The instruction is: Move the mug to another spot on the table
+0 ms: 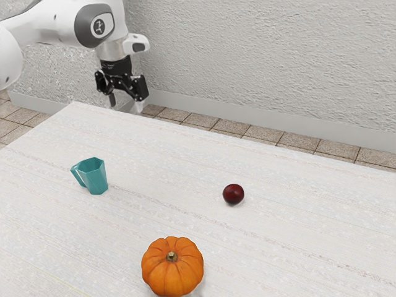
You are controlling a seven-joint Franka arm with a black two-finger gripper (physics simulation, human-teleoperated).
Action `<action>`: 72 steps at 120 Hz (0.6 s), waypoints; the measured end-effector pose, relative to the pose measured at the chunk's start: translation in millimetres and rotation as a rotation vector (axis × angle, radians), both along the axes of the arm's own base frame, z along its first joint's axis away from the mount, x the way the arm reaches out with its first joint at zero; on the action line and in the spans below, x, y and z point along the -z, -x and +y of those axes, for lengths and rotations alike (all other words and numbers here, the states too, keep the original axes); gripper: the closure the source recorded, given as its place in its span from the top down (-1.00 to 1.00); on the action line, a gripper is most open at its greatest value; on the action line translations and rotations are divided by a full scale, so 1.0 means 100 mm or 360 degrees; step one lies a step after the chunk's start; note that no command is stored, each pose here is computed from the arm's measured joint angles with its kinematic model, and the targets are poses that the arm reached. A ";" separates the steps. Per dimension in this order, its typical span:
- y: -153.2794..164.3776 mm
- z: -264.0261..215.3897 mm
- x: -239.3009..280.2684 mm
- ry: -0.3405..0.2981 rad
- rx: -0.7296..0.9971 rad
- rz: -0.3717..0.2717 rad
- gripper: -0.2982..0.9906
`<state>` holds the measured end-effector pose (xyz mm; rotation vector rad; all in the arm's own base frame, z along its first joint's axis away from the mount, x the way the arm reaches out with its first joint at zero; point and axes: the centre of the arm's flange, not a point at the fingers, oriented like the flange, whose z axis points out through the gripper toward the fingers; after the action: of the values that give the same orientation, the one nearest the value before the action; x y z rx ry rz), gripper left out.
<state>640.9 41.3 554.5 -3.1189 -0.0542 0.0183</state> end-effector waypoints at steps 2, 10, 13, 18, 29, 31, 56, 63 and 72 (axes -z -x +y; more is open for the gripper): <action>0.00 0.00 0.00 0.0002 0.0004 -0.0006 0.54; -0.01 -0.01 0.00 0.0006 0.0015 -0.0019 0.54; -0.01 0.04 0.00 0.0005 0.0007 -0.0020 0.54; 0.01 0.10 0.01 0.0005 -0.0003 -0.0016 0.54; 0.14 0.45 -0.05 -0.0020 -0.0019 -0.0025 0.53; 0.18 0.55 -0.06 -0.0026 -0.0027 -0.0024 0.53; 0.66 1.23 0.09 -0.0019 0.0114 -0.0007 0.54; 0.72 1.43 0.18 0.0033 0.0203 -0.0055 0.54; 0.86 1.72 0.22 0.0081 0.0297 -0.0124 0.54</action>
<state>554.6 213.4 532.0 -3.1595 0.2398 -0.1071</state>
